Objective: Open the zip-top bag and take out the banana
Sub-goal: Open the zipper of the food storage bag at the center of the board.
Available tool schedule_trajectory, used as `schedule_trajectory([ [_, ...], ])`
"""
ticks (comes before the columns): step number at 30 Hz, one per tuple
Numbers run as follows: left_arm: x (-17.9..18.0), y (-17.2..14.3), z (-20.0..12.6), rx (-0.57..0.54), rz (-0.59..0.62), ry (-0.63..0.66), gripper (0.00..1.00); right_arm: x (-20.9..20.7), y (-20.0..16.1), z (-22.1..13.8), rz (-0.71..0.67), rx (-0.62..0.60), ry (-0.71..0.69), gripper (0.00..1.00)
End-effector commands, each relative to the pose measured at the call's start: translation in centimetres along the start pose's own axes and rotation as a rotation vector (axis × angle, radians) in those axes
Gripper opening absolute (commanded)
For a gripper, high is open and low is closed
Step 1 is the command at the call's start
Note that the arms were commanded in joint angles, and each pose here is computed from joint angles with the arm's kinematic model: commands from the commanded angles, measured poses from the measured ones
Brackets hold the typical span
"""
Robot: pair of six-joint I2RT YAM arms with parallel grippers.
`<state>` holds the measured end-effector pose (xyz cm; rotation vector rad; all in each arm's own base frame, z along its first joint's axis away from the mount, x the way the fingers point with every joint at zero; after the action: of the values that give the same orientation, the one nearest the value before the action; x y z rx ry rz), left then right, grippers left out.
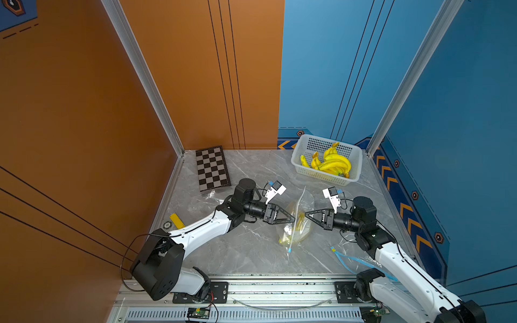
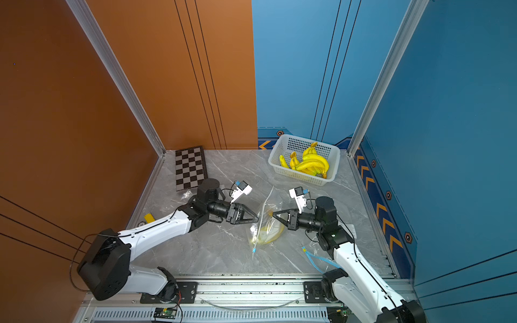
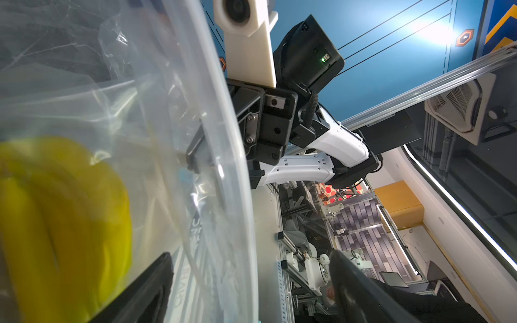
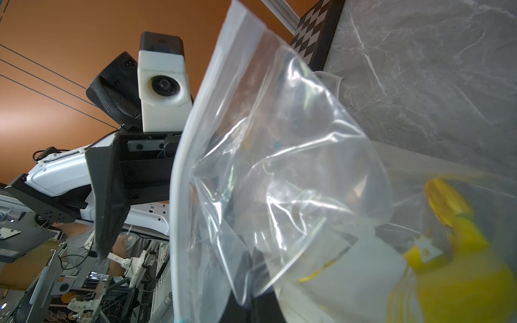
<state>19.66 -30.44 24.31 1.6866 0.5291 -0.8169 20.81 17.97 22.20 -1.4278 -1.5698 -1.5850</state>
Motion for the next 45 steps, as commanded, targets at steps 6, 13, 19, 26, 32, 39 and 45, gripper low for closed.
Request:
schedule_trajectory([
  [6,2.1,-1.2,0.6,0.011,-0.009,0.031,0.32,0.4,-0.2,-0.1,0.004,0.028,0.017,0.00],
  [13,1.6,0.6,-0.8,-0.049,0.013,0.065,0.00,0.2,-0.4,-0.4,0.001,0.026,0.019,0.00],
  [19,2.3,1.1,-4.9,-0.157,0.006,0.193,0.00,-0.5,-0.2,-2.1,0.003,-0.034,0.017,0.00],
  [26,2.4,0.6,-5.7,-0.159,-0.008,0.213,0.00,-0.2,-0.8,-2.5,0.019,-0.050,0.052,0.07],
  [32,-1.3,4.1,-3.4,-0.164,0.091,0.167,0.00,3.1,1.5,-5.0,0.067,-0.118,-0.280,1.00],
  [39,-3.3,4.5,-0.5,-0.133,0.137,0.128,0.00,12.9,-0.6,-1.5,0.061,0.006,-0.151,1.00],
  [45,-3.4,3.5,-0.2,-0.114,0.133,0.118,0.00,11.3,-2.6,2.0,0.075,0.095,-0.227,0.66],
])
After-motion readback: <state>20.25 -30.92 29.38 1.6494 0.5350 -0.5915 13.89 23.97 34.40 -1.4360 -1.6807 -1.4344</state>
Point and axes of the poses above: each gripper's point midway between its finger pads, its own z axis out along the fingers, its own x axis along the line the jaws close on, y = z × x, the point moved 3 cm from there along -z, back along the fingers, and after that the axes turned 12 degrees about z, right-handed, at the moved point
